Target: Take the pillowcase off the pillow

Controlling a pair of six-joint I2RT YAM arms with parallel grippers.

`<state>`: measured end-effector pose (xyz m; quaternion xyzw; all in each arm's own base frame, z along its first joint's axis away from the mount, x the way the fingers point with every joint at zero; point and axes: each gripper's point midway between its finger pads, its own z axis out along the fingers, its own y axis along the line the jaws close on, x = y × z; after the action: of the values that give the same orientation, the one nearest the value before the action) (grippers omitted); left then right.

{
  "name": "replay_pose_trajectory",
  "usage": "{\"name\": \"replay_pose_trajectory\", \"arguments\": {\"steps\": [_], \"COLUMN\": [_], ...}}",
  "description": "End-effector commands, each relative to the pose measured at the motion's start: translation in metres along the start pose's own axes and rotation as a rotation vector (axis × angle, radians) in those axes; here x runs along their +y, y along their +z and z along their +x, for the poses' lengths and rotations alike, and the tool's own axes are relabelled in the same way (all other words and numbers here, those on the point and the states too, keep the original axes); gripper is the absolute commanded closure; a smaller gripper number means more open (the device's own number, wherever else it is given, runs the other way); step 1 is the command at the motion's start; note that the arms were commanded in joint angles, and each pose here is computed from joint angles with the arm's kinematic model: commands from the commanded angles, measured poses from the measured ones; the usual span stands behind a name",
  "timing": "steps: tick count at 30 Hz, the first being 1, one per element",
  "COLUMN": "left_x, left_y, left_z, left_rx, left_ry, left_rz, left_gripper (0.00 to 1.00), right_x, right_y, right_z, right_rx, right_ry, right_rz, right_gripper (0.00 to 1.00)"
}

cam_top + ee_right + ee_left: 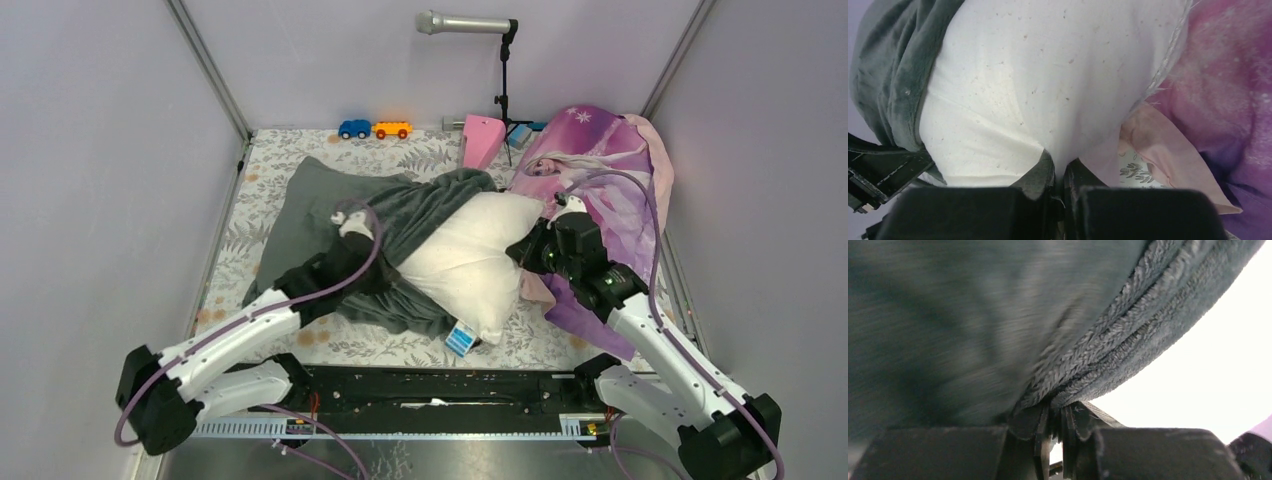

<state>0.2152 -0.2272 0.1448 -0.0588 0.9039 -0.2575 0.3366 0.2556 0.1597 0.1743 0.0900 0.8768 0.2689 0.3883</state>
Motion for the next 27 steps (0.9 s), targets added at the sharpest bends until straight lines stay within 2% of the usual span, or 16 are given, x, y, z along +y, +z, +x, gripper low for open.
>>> {"name": "replay_pose_trajectory", "arguments": {"steps": [1,6,10,11,13,15,16,19,20,24,27], "left_x": [0.105,0.145,0.145,0.137,0.119,0.098,0.090,0.081,0.081,0.080,0.077], "left_y": [-0.019,-0.049,-0.060,-0.057,-0.049,-0.039,-0.033,-0.018,-0.013,0.006,0.014], "left_z": [-0.021,-0.043,-0.052,-0.056,-0.055,-0.050,-0.046,-0.032,-0.027,-0.008,-0.004], "left_rx": [-0.121,-0.296,-0.374,-0.386,-0.370,-0.332,-0.310,-0.225,-0.193,-0.085,-0.059], "left_ry": [-0.019,-0.152,-0.177,-0.169,-0.143,-0.119,-0.110,-0.103,-0.100,-0.078,-0.074], "left_rz": [-0.357,-0.531,-0.498,-0.444,-0.329,-0.204,-0.161,-0.112,-0.116,-0.118,-0.099], "left_gripper": [0.92,0.98,1.00,1.00,1.00,1.00,0.99,0.98,0.98,0.98,0.99], "right_x": [-0.043,-0.045,-0.031,-0.021,-0.003,0.007,0.010,0.017,0.019,0.044,0.060], "right_y": [-0.030,-0.044,-0.040,-0.036,-0.028,-0.023,-0.021,-0.025,-0.029,-0.045,-0.045], "right_z": [-0.047,-0.065,-0.066,-0.064,-0.055,-0.048,-0.046,-0.052,-0.056,-0.066,-0.064], "right_rx": [-0.244,-0.343,-0.323,-0.304,-0.250,-0.209,-0.200,-0.210,-0.225,-0.271,-0.215], "right_ry": [0.022,0.054,0.015,-0.021,-0.075,-0.091,-0.089,-0.085,-0.080,-0.117,-0.145], "right_rz": [0.251,0.274,0.205,0.145,0.039,-0.023,-0.037,-0.054,-0.060,-0.177,-0.237], "right_gripper": [1.00,1.00,1.00,0.96,0.74,0.38,0.26,0.05,0.01,0.00,0.00]}}
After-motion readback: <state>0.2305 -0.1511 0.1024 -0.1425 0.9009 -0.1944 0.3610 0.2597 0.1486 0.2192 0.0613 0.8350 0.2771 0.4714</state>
